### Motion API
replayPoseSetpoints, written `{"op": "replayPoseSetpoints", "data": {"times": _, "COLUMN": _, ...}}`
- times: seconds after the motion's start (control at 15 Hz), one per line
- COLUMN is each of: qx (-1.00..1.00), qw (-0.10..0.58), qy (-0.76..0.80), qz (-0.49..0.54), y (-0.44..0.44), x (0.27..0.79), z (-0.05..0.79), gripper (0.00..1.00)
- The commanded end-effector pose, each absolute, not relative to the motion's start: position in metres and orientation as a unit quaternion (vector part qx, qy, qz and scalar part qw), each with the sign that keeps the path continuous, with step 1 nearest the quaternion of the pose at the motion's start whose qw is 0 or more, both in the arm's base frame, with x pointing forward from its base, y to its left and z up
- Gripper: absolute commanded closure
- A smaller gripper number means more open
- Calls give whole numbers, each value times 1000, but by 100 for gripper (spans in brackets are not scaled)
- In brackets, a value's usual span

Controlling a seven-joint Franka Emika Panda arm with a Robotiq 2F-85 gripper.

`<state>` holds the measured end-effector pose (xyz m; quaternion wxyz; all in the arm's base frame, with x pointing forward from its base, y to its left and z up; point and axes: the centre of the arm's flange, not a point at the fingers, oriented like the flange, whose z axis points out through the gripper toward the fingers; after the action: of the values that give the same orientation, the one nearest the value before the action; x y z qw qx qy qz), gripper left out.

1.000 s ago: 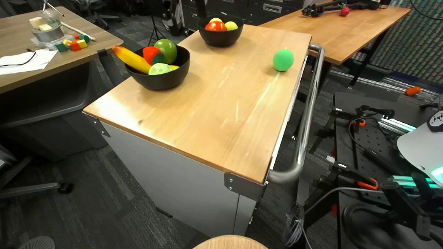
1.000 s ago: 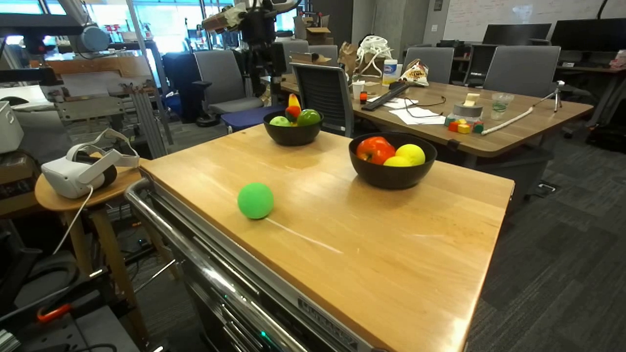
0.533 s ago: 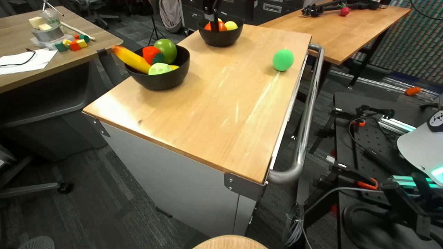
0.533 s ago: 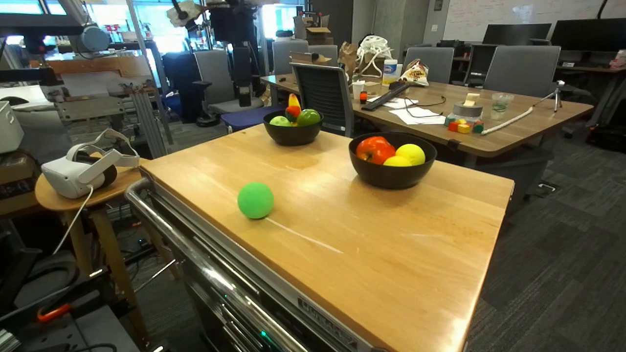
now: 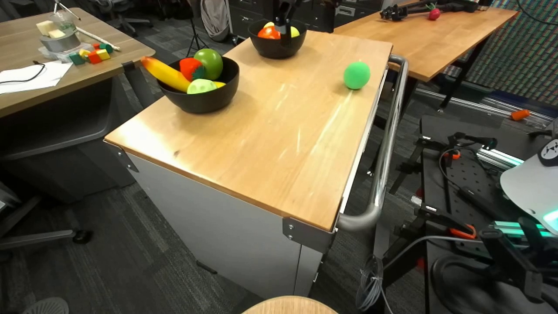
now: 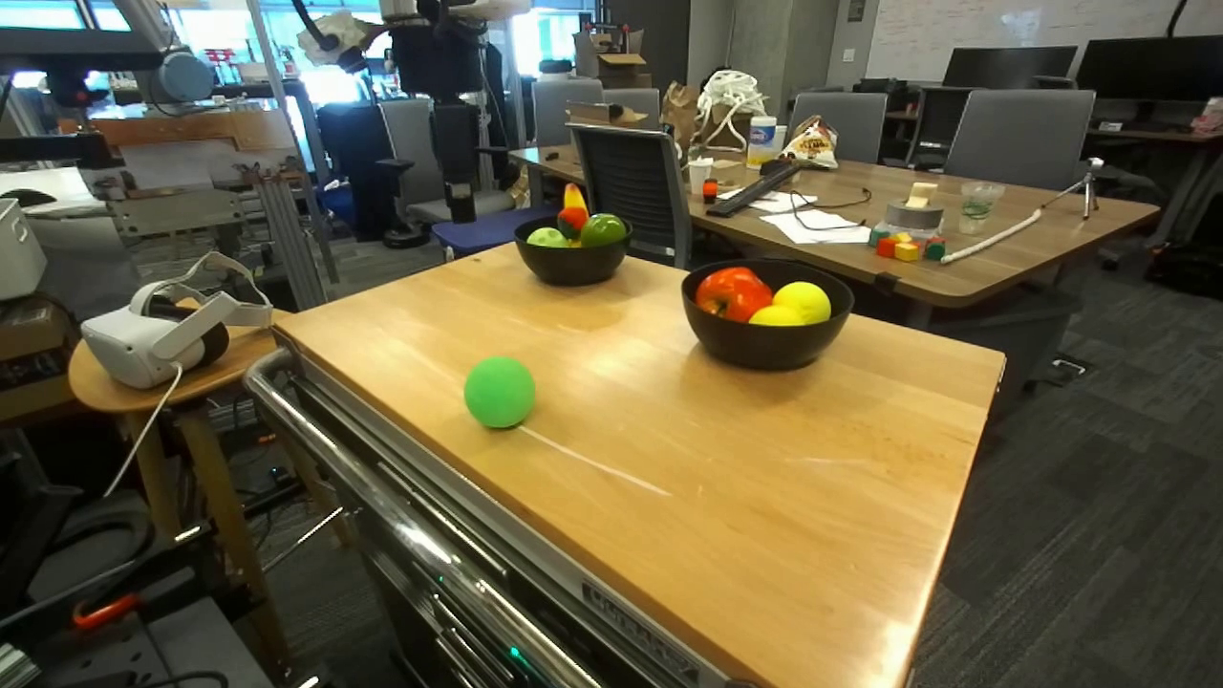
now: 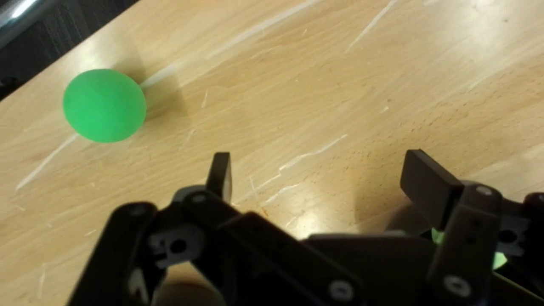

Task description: Pick up the fruit toys from the top of the cabinet and put them in the two black bowls.

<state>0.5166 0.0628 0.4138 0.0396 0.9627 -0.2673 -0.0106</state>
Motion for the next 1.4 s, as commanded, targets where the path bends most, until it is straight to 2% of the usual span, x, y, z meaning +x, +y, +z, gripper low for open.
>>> {"op": "replayPoseSetpoints", "data": {"times": 0.0, "qx": 953, "qw": 63, "qy": -296, "qz": -30, "y": 33, "x": 489, "z": 396, "gripper": 0}}
{"op": "replayPoseSetpoints", "data": {"times": 0.53, "qx": 915, "qw": 46, "qy": -393, "qz": -80, "y": -56, "x": 439, "z": 363, "gripper": 0}}
{"op": "replayPoseSetpoints", "data": {"times": 0.87, "qx": 901, "qw": 15, "qy": -421, "qz": -106, "y": -77, "x": 444, "z": 345, "gripper": 0}}
{"op": "replayPoseSetpoints", "data": {"times": 1.33, "qx": 879, "qw": 6, "qy": -455, "qz": -146, "y": -93, "x": 446, "z": 307, "gripper": 1}}
